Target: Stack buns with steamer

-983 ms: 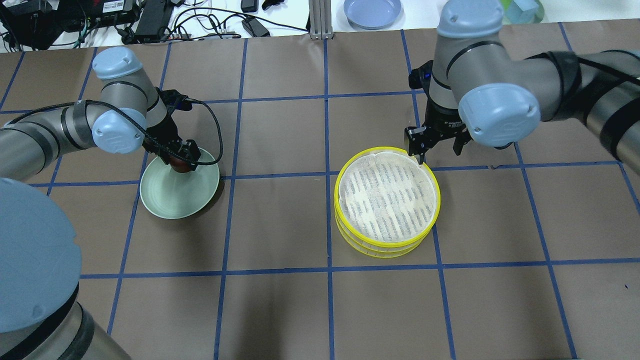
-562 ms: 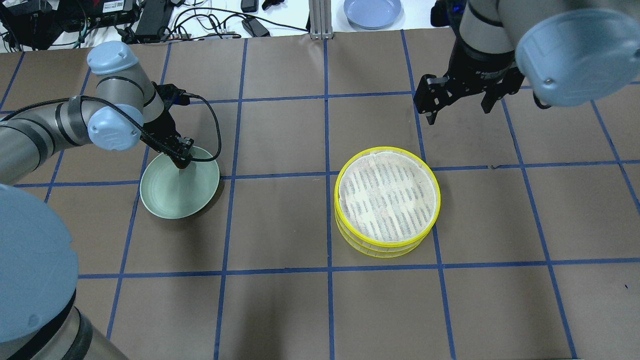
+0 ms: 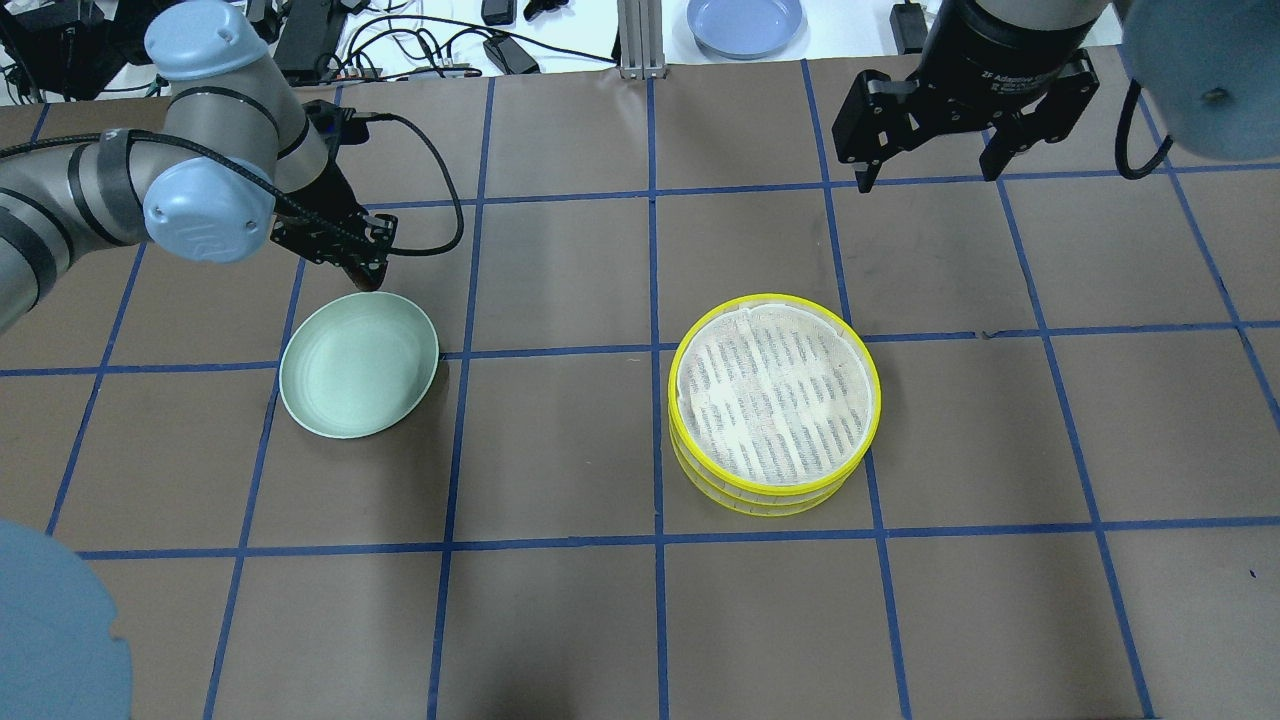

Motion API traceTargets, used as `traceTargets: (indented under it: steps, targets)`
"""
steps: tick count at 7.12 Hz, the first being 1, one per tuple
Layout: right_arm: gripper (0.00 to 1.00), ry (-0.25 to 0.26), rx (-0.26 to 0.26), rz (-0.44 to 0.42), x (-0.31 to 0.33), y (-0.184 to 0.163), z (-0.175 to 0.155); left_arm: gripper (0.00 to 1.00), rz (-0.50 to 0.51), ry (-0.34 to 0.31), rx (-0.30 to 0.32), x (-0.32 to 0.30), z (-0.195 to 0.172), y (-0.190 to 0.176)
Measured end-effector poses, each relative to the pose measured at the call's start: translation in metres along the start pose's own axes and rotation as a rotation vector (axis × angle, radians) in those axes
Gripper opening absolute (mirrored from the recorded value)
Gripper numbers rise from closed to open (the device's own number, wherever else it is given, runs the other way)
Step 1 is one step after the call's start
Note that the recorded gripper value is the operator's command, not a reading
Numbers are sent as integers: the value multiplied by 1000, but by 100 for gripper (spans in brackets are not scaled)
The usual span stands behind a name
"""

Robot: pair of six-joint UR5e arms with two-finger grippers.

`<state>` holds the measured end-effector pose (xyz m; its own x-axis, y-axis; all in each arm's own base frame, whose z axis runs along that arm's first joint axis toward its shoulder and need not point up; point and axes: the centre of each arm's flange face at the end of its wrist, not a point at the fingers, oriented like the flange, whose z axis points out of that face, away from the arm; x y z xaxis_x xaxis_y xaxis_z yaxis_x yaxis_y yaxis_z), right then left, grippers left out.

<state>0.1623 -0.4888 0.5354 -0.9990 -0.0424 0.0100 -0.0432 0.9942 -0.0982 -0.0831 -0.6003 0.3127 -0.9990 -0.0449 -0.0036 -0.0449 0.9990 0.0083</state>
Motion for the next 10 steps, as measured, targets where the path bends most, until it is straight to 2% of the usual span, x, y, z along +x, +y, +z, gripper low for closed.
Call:
traceTargets:
  steps: [1, 3, 5, 6, 8, 9, 10]
  targets:
    - [100, -1, 0, 1, 0, 0, 0, 0, -92, 35, 22, 42, -21, 14]
    - [100, -1, -3, 2, 0, 0, 0, 0, -245, 166, 24, 124, -49, 48]
    - [100, -7, -5, 2, 0, 0, 0, 0, -345, 268, -39, 186, -54, 78]
    - [100, -8, -6, 2, 0, 0, 1, 0, -381, 314, -93, 212, -48, 91]
    - [100, -2, -10, 2, 0, 1, 2, 0, -406, 386, -188, 242, -35, 104]
    - [100, 0, -10, 2, 0, 1, 2, 22, -407, 422, -241, 252, -27, 112]
    - [100, 1, -10, 2, 0, 1, 2, 68, -405, 440, -290, 260, -15, 121]
